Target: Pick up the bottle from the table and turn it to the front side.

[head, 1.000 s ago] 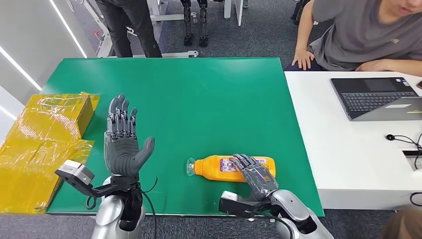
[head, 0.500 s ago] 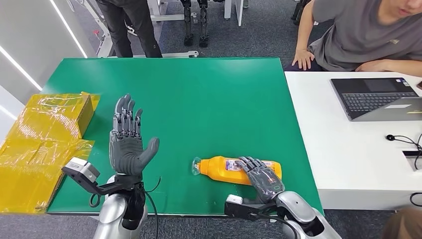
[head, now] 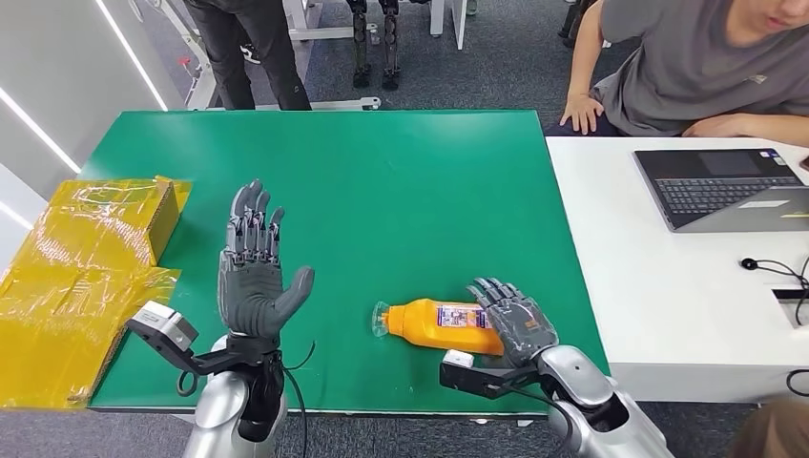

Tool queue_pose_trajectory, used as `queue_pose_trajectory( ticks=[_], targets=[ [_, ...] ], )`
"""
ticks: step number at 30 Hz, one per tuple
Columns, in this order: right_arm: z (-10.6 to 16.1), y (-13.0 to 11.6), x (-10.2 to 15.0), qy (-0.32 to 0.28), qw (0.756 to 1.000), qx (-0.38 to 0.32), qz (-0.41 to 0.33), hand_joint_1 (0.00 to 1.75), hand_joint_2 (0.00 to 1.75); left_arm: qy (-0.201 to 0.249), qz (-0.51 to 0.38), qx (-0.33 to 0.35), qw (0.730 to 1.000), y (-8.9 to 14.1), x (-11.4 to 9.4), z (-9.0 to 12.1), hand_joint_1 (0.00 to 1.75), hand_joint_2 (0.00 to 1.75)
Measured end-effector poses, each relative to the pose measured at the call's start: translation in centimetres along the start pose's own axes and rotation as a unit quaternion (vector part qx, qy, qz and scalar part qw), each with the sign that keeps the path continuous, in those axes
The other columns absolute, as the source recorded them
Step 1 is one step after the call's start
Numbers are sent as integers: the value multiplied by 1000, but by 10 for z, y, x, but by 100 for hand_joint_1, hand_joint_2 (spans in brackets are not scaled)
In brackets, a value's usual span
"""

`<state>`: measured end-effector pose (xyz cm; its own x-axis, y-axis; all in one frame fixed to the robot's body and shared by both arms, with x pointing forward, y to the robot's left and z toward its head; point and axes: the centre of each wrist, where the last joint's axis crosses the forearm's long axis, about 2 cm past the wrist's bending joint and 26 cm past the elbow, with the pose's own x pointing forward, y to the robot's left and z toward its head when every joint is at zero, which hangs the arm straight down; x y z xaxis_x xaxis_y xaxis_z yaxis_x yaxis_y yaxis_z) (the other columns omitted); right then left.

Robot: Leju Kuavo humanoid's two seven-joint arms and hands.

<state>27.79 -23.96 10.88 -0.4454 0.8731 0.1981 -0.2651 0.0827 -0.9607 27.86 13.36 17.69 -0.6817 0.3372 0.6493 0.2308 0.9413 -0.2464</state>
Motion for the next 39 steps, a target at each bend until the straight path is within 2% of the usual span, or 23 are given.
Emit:
queue_pose_trajectory(
  ticks=[10, 21, 27, 34, 38, 39],
  targets=[
    [-14, -12, -20, 13, 1000, 17, 5, 0, 175, 2, 7, 0, 1000, -4, -1, 1, 0, 175],
    [-17, -3, -31, 40, 998, 44, 6, 0, 175, -12, 3, 28, 1000, -3, 7, -3, 0, 175],
    [-25, -6, -41, 27, 997, 71, -10, 0, 175, -12, 6, 28, 1000, -2, 8, -1, 0, 175],
    [-37, -9, -59, 7, 998, 58, -33, 0, 175, -16, -2, 22, 1000, -1, 10, -1, 0, 175],
    [-41, -9, -62, 9, 998, 58, -33, 174, 175, -19, -5, 22, 1000, -1, 11, -2, 0, 175],
    [-42, -9, -63, 8, 998, 57, -33, 175, 175, -19, -5, 22, 1000, -1, 11, -2, 0, 175]
  ],
)
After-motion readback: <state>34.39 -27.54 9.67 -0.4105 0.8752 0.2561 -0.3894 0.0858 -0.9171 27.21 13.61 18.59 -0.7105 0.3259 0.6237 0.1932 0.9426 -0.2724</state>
